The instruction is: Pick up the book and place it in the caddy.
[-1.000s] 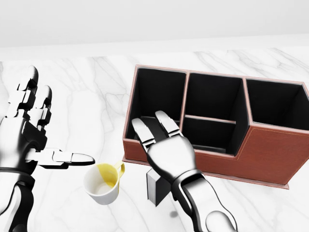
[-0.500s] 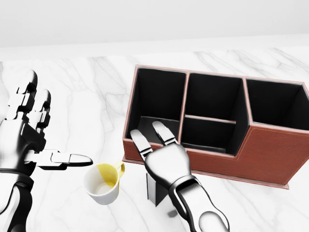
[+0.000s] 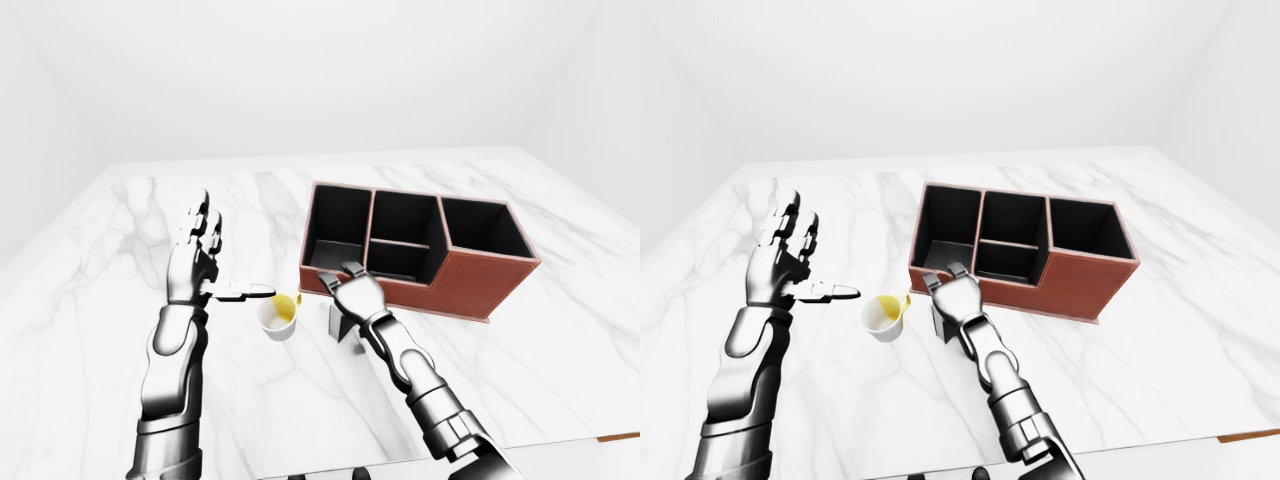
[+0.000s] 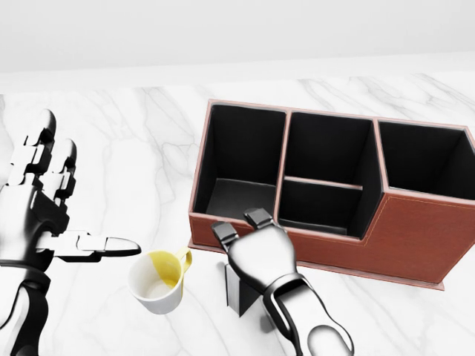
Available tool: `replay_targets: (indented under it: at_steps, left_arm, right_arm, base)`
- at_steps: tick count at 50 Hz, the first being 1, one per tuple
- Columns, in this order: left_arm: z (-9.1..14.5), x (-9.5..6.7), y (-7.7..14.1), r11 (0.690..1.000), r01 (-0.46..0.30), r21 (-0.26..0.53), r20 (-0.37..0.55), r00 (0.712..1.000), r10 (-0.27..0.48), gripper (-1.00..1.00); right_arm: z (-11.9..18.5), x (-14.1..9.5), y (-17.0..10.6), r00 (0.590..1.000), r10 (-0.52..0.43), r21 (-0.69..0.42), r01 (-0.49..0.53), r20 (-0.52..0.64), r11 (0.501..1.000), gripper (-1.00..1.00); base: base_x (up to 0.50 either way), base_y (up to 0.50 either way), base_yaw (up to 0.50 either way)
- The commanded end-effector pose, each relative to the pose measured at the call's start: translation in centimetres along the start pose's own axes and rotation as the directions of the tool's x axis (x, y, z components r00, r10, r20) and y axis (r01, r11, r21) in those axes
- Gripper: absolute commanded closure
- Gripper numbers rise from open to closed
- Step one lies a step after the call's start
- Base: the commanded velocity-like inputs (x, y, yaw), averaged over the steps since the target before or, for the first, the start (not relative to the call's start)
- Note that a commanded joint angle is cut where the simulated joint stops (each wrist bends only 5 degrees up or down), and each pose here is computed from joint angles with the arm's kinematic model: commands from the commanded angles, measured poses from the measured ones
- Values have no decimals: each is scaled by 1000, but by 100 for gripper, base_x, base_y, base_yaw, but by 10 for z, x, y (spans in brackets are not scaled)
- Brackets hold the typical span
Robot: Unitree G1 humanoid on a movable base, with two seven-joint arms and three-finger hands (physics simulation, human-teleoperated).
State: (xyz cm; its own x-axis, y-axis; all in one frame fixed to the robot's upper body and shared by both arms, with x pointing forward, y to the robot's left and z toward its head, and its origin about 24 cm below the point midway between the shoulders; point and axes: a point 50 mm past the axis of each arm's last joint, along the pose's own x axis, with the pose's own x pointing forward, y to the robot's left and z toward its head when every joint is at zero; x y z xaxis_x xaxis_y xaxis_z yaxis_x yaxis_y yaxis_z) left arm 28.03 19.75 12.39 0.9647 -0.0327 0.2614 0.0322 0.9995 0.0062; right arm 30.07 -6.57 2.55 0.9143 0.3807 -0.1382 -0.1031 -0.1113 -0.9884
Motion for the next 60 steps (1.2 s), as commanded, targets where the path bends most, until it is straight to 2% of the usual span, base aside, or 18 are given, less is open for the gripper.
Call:
replay_targets:
  at_steps: [1, 24, 28, 29, 31, 32, 33, 51, 60]
  left_arm:
    - [3, -1, 1, 1000, -1, 0, 12, 1000, 1, -100]
    - [-1, -1, 3, 1000, -6, -5, -6, 1000, 6, -100]
    - [-3, -1, 4, 1000, -6, -5, -13, 1000, 6, -100]
    - [-3, -1, 4, 1000, -7, -6, -14, 1000, 7, -100]
    - [-3, 0, 4, 1000, -7, -6, -16, 1000, 7, -100]
    - [-4, 0, 4, 1000, -8, -6, -17, 1000, 8, -100]
    - [-4, 0, 4, 1000, -8, -6, -18, 1000, 8, -100]
    - [-6, 0, 3, 1000, -8, -4, -27, 1000, 8, -100]
    - [-6, -1, 4, 1000, -9, -5, -25, 1000, 9, -100]
  right_arm:
    - [-2, 1, 7, 1000, 13, -2, -13, -3, 1000, -65]
    - [1, 3, 22, 999, 41, -14, -41, 10, 999, -67]
    - [0, 2, 24, 999, 47, -12, -47, 8, 999, -60]
    - [0, 2, 24, 999, 48, -13, -48, 8, 999, -50]
    - [0, 2, 25, 999, 52, -9, -52, 6, 999, 27]
    - [0, 2, 24, 999, 50, -7, -50, 5, 999, 84]
    - [0, 2, 24, 999, 51, -4, -51, 4, 999, 100]
    - [-1, 1, 19, 1000, 30, 9, -30, 0, 1000, 100]
    - [-3, -4, -7, 1000, -6, 70, 7, -13, 998, 100]
  base:
    - [0, 0, 0]
    - [0, 0, 0]
    - [0, 0, 0]
    - [0, 0, 0]
    - [0, 0, 0]
    - [0, 0, 0]
    - [0, 0, 0]
    - [0, 0, 0]
    - [0, 0, 0]
